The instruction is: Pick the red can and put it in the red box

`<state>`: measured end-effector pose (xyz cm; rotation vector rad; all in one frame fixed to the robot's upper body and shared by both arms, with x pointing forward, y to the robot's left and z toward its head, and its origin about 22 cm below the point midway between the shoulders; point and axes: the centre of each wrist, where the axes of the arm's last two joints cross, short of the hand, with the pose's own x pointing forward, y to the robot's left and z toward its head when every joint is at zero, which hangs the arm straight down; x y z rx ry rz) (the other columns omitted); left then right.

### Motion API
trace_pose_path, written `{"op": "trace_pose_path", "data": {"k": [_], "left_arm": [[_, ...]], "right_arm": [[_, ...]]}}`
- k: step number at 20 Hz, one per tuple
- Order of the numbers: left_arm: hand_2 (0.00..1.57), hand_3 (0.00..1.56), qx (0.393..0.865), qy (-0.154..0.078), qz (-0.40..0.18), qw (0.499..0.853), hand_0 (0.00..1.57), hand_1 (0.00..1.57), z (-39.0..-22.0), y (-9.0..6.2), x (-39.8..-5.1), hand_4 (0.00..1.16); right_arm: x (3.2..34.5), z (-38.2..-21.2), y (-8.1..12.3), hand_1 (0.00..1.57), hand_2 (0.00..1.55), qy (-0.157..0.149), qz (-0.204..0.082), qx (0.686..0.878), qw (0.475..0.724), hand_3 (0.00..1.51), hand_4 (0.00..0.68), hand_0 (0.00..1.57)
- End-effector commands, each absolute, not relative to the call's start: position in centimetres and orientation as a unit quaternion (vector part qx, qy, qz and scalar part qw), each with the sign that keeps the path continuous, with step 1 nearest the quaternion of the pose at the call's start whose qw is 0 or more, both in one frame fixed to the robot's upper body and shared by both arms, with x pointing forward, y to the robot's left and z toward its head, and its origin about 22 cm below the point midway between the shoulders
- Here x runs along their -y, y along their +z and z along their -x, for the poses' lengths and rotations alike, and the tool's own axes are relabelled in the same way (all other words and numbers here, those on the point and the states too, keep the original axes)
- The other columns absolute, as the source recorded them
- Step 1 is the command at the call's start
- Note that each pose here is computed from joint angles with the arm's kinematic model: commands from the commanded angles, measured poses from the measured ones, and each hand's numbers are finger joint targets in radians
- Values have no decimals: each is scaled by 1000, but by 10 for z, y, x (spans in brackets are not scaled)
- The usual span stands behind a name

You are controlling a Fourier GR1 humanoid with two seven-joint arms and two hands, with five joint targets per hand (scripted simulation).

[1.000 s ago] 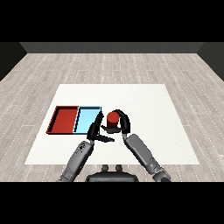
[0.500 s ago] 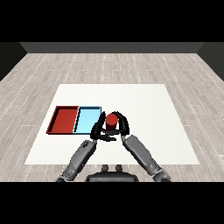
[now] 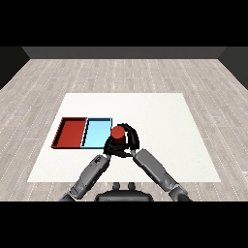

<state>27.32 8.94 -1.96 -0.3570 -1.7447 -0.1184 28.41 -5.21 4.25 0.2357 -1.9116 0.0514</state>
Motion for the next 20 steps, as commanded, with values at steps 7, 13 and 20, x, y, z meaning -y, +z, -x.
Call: {"op": "trace_pose_path", "data": {"k": [7, 13, 20], "left_arm": [[0, 0, 773, -52, 99, 625, 0, 0, -286, -19, -99, 431], [1533, 1429, 735, 7, 41, 676, 1571, 1571, -291, -28, -96, 922], [1513, 1408, 764, 11, 17, 645, 1568, 1568, -277, -5, -68, 1004]], "right_arm": [[36, -284, 33, 1467, 1450, 45, -106, 814, 569, 1366, 630, 1467], [29, -284, 40, 1470, 1448, 32, -109, 812, 572, 1373, 628, 1470], [40, -308, 54, 1463, 1447, 38, -122, 812, 569, 1379, 607, 1463]]}}
